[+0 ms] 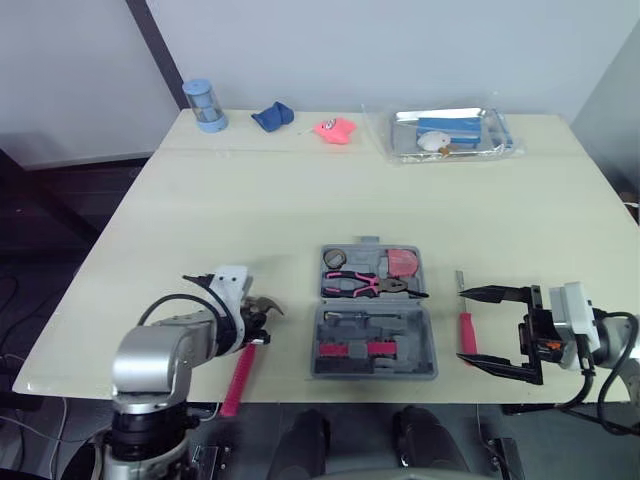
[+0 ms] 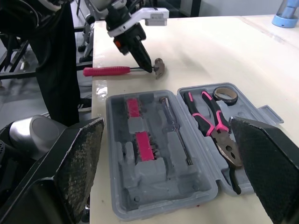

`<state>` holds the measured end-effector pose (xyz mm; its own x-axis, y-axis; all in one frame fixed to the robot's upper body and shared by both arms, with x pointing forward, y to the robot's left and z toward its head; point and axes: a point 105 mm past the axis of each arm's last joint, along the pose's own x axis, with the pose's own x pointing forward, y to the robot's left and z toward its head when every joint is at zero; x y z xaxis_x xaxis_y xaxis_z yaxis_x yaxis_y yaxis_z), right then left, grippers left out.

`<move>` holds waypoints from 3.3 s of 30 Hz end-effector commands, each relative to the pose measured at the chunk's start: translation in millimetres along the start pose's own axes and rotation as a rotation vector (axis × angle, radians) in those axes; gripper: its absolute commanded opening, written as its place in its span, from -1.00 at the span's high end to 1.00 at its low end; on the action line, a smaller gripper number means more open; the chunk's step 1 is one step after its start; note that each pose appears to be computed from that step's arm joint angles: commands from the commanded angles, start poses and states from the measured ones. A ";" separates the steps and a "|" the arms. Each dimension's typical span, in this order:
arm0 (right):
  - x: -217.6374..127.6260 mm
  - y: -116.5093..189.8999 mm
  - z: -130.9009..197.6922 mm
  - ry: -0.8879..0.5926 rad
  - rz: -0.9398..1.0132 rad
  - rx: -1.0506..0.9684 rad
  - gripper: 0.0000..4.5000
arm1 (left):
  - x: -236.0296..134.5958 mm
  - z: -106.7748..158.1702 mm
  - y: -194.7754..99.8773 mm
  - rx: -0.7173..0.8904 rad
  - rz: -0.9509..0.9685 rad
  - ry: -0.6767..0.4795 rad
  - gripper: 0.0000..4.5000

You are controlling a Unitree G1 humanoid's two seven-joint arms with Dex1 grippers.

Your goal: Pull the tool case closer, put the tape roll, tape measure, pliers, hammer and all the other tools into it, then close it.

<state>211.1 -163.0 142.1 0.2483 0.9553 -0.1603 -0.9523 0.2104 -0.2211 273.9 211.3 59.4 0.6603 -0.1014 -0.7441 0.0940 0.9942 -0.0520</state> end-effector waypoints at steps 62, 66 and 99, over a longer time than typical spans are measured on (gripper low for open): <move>-2.9 -5.8 4.0 -0.002 -0.028 -0.041 -1.00 | 32.2 -0.9 -1.9 0.036 0.029 -0.481 0.27; -2.5 -5.7 4.3 -0.004 -0.028 -0.042 -1.00 | 33.2 -0.2 -1.3 0.042 0.030 -0.479 0.27; 0.5 -4.8 6.8 -0.026 -0.021 -0.043 -1.00 | 40.6 -1.5 -4.8 0.101 -0.021 -0.437 0.99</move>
<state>215.9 -165.3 140.6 0.2740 0.9489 -0.1563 -0.9453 0.2359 -0.2252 303.5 205.5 36.7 0.9209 -0.1303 -0.3674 0.1574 0.9865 0.0447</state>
